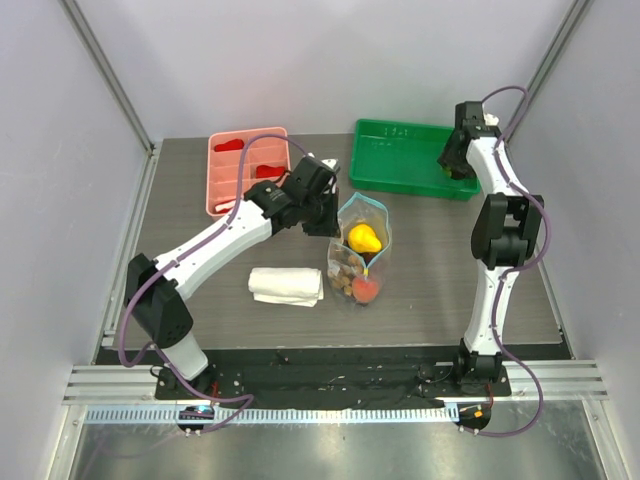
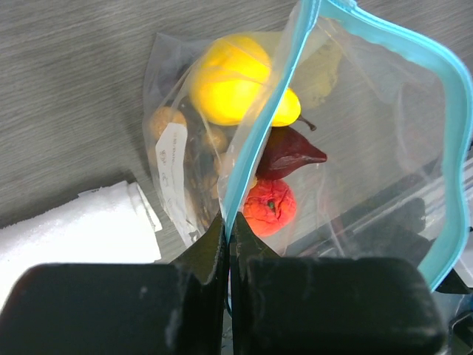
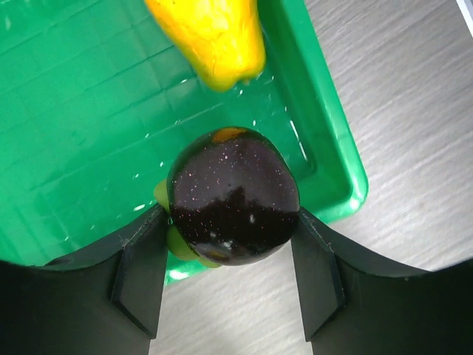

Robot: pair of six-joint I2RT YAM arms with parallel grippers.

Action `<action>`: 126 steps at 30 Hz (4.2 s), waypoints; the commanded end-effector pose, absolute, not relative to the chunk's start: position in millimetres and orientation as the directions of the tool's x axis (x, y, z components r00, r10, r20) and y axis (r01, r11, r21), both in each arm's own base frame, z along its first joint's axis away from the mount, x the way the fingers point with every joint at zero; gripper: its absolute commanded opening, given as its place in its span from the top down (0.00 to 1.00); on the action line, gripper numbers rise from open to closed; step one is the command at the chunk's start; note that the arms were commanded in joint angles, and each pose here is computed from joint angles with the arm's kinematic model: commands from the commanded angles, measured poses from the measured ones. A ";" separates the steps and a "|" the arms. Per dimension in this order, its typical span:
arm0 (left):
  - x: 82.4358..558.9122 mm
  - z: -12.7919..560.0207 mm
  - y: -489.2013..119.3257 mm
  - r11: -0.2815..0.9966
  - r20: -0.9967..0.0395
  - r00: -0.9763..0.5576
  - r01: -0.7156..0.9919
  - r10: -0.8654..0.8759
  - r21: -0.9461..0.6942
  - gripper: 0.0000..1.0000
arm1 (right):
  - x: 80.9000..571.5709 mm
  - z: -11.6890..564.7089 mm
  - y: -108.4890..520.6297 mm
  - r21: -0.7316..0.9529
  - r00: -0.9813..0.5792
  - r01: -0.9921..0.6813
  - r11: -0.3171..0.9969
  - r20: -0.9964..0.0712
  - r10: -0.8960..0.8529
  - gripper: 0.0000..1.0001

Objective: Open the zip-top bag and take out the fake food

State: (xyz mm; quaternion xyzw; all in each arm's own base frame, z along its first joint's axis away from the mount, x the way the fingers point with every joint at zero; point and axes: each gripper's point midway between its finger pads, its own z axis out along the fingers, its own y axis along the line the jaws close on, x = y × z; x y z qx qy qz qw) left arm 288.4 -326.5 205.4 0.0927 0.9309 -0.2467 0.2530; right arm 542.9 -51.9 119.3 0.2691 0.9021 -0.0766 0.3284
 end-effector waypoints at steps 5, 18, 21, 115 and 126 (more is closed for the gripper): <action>293.6 224.1 -332.8 0.840 -0.557 -0.828 0.345 0.063 -0.419 1.00 | 547.1 123.3 -72.4 -0.022 -0.652 0.532 0.846 -0.647 0.394 0.53; 295.0 219.9 -339.9 0.826 -0.553 -0.831 0.353 0.061 -0.439 1.00 | 521.2 196.4 -70.6 0.010 -0.613 0.578 0.816 -0.655 0.442 0.00; 296.1 217.3 -340.4 0.827 -0.559 -0.827 0.354 0.058 -0.437 1.00 | 497.3 210.1 -42.5 0.065 -0.640 0.546 0.835 -0.612 0.465 0.00; 261.1 255.0 -344.7 0.789 -0.582 -0.813 0.355 -0.004 -0.501 1.00 | 235.3 167.5 273.5 0.669 -0.832 0.528 0.523 0.284 0.477 0.95; 259.2 242.0 -326.1 0.823 -0.611 -0.790 0.375 0.044 -0.426 1.00 | 246.2 215.5 243.6 0.728 -0.843 0.472 0.497 0.207 0.497 0.99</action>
